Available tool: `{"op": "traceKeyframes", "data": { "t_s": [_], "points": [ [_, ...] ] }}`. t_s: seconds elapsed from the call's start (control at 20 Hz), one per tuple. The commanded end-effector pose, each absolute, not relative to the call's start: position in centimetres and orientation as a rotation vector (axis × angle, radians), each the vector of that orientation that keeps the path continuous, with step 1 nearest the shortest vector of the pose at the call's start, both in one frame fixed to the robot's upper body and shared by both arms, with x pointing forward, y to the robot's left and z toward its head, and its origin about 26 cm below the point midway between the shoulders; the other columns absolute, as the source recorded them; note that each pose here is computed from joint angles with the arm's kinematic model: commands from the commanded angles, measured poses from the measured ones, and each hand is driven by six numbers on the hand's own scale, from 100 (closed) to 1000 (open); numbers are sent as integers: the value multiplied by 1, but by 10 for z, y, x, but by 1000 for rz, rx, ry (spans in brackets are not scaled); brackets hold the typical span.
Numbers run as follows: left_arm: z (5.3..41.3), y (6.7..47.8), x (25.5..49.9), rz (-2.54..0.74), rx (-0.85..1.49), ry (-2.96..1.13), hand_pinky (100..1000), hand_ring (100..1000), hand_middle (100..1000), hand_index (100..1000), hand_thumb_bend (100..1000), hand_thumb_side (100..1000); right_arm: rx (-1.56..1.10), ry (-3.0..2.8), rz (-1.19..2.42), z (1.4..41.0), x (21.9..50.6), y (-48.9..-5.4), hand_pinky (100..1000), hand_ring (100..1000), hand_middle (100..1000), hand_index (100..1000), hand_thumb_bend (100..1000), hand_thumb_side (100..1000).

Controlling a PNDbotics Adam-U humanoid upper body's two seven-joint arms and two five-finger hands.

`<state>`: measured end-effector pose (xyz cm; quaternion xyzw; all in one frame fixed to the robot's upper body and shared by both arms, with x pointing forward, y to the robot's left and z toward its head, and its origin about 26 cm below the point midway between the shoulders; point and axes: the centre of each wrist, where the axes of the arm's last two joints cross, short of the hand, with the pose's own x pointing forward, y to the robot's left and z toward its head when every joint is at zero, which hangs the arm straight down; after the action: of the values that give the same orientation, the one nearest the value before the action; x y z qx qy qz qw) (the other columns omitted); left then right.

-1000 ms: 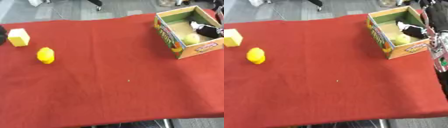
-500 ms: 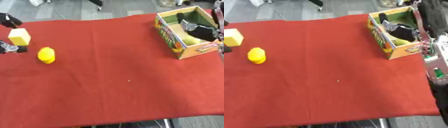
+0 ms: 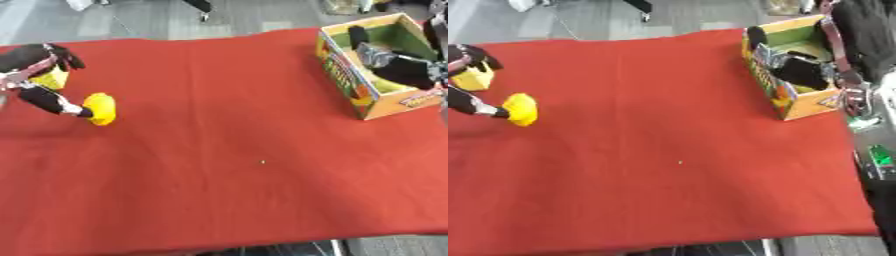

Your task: Pick up the objects with one hand, pass them to the other hand, and then place them into the box on the other side of the table.

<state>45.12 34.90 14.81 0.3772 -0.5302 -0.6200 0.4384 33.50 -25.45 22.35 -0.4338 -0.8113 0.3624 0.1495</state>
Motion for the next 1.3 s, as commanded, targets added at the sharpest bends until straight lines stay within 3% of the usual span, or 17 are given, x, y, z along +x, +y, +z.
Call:
{"op": "traceKeyframes", "data": {
  "t_s": [0.05,0.15,0.3,0.35,0.4,0.5,0.9,1.3],
  "points": [
    [151,348,456,-1546,978,-1309,737,660,656,762,708,476,-1255,-2368,1050,233,332,-252,804,809,808,925,291,504],
    [146,346,456,-1539,979,-1306,727,645,638,743,648,455,-1251,-2366,1054,233,332,-252,804,809,808,925,288,503],
    [138,346,455,-1514,979,-1311,694,591,579,681,447,356,-1248,-2365,1053,232,332,-252,805,807,807,926,272,504],
    [136,346,455,-1506,977,-1313,686,581,566,667,418,343,-1247,-2364,1054,232,332,-252,804,807,807,926,271,504],
    [134,347,454,-1493,975,-1319,658,536,513,614,297,287,-1247,-2362,1055,232,333,-252,804,806,806,926,264,504],
    [133,348,452,-1459,969,-1342,627,488,456,548,232,263,-1244,-2359,1057,231,333,-252,804,806,806,927,254,505],
    [161,350,440,-1331,800,-1537,611,440,382,475,173,299,-1211,-2400,1067,232,331,-246,797,794,793,922,255,491],
    [189,324,431,-1287,277,-1673,623,441,375,468,135,363,-972,-2653,1192,247,316,-207,751,728,734,875,306,453]
  ]
}}
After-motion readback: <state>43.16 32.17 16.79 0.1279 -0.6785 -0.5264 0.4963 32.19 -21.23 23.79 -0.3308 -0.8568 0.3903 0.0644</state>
